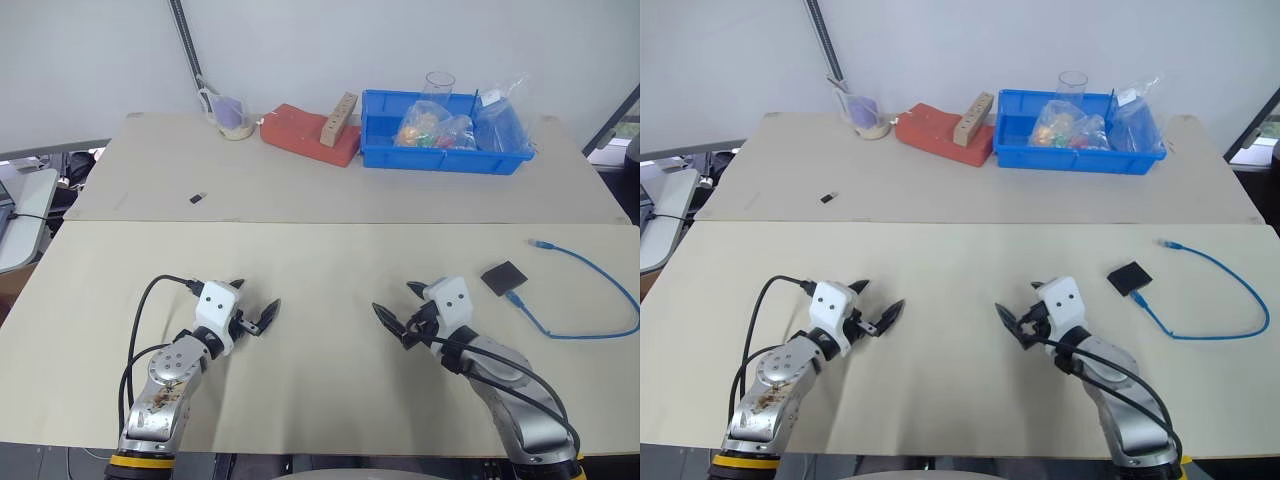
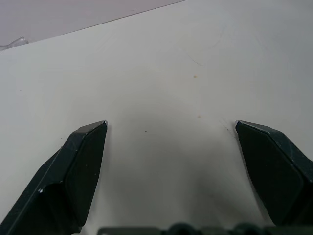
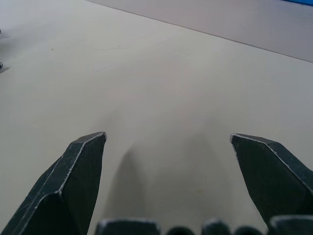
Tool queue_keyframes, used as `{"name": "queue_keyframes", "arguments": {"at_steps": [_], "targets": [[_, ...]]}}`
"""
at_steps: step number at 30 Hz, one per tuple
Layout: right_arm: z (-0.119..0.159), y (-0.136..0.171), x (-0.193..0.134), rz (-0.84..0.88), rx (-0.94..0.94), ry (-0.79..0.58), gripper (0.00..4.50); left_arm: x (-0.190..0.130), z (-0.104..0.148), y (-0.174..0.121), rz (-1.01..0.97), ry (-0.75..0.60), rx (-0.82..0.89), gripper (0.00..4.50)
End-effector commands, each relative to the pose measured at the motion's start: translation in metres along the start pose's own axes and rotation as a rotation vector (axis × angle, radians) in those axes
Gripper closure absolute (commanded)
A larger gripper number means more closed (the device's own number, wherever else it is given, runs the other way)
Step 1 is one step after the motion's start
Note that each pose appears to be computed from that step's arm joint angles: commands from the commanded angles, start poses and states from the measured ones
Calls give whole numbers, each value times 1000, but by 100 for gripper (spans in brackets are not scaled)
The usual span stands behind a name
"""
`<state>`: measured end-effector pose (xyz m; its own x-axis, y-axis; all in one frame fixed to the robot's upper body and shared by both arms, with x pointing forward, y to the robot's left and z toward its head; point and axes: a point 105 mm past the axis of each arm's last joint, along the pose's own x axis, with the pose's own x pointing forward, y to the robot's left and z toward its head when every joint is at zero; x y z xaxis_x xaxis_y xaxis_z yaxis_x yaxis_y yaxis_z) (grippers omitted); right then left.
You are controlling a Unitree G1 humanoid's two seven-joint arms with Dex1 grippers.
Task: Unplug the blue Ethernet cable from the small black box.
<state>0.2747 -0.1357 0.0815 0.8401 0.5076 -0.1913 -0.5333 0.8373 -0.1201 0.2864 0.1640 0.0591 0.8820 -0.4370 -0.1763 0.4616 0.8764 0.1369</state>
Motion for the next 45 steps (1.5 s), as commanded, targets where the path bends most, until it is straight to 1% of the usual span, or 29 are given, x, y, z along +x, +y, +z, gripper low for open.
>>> {"name": "queue_keyframes", "arguments": {"at_steps": [1,4,6,8,10,12,16,17,19,21,27,30,33,40,43,45], "targets": [[13,-2,-1,-9,-19,-41,0,0,10,0,-4,-28,21,5],[12,-4,-5,-13,-24,-39,0,1,17,-6,-57,-47,30,5],[16,-11,-16,-35,-42,-36,0,3,34,-12,-146,-89,1,5],[19,-20,-28,-59,-67,-24,0,4,54,-21,-268,-129,7,5],[20,-33,-45,-95,-89,9,0,5,77,-42,-472,-165,55,5],[20,-47,-60,-144,-107,44,0,4,94,-59,-637,-185,111,5],[18,-73,-79,-216,-119,88,0,8,118,-79,-849,-220,193,5],[14,-89,-85,-246,-113,109,0,12,128,-85,-916,-245,236,5],[8,-112,-94,-285,-96,141,0,18,141,-92,-988,-289,312,5],[2,-128,-100,-296,-87,171,0,23,150,-95,-1013,-319,352,5],[-7,-157,-110,-299,-32,223,0,23,153,-93,-1048,-333,389,5],[-12,-157,-111,-218,7,256,0,17,152,-94,-1066,-330,384,5],[-17,-161,-107,-160,2,286,0,16,152,-95,-1068,-333,382,5],[-21,-174,-97,-102,8,306,0,17,154,-93,-1057,-340,376,5],[-23,-176,-97,-85,13,324,83,17,153,-89,-1045,-335,377,0],[-24,-175,-98,-75,16,334,151,17,152,-88,-1040,-332,376,0]]}}
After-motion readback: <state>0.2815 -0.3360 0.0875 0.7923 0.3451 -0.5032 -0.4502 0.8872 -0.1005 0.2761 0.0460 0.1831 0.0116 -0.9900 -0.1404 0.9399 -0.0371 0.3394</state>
